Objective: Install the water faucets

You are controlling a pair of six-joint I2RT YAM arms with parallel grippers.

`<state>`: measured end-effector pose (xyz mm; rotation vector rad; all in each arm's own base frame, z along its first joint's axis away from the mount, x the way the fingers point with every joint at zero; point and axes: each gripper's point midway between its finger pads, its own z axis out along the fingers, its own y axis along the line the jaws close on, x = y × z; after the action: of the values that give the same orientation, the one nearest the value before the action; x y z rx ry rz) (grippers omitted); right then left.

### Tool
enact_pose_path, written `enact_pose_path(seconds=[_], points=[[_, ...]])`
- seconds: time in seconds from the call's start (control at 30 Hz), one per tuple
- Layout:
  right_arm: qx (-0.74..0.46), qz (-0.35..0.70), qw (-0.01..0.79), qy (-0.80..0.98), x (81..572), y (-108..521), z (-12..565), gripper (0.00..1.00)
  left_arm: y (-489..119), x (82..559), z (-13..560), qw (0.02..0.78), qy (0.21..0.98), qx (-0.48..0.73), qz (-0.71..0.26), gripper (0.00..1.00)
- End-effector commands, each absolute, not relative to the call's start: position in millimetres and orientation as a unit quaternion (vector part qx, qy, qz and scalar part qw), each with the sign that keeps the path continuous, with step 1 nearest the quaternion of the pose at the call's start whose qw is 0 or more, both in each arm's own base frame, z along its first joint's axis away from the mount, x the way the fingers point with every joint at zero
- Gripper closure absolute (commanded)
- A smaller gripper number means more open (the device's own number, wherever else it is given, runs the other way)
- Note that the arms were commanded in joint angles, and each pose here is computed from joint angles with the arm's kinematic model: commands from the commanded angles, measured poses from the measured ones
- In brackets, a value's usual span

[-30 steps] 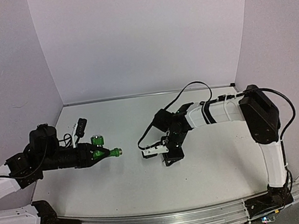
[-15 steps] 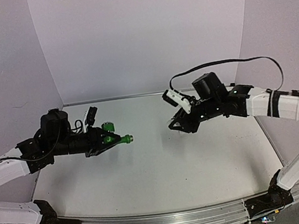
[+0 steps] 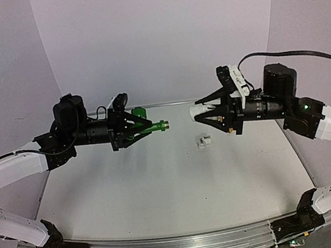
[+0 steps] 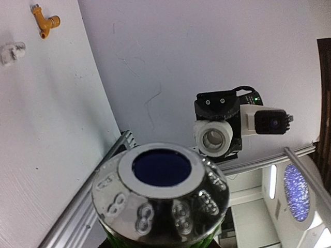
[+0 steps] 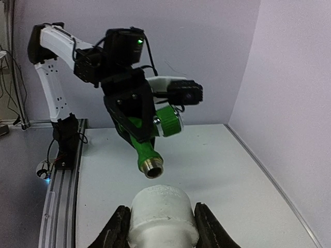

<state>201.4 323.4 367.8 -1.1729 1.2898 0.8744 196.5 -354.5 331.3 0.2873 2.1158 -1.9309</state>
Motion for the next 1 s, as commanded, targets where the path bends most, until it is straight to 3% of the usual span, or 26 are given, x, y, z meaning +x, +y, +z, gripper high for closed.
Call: enact_pose_path(seconds=[0.0,0.57,0.97], points=[[-0.544,0.417,0.58,0.439,178,339,403,1.0,-358,179,391,0.106,0.659,0.121,-0.735,1.0],[-0.545,0.456,0.603,0.363,175,355,425,1.0,-368,153,418,0.109,0.625,0.123,-0.763,1.0],[-0.55,0.494,0.564,0.368,171,361,419,1.0,-356,147,428,0.145,0.609,0.123,-0.77,1.0]])
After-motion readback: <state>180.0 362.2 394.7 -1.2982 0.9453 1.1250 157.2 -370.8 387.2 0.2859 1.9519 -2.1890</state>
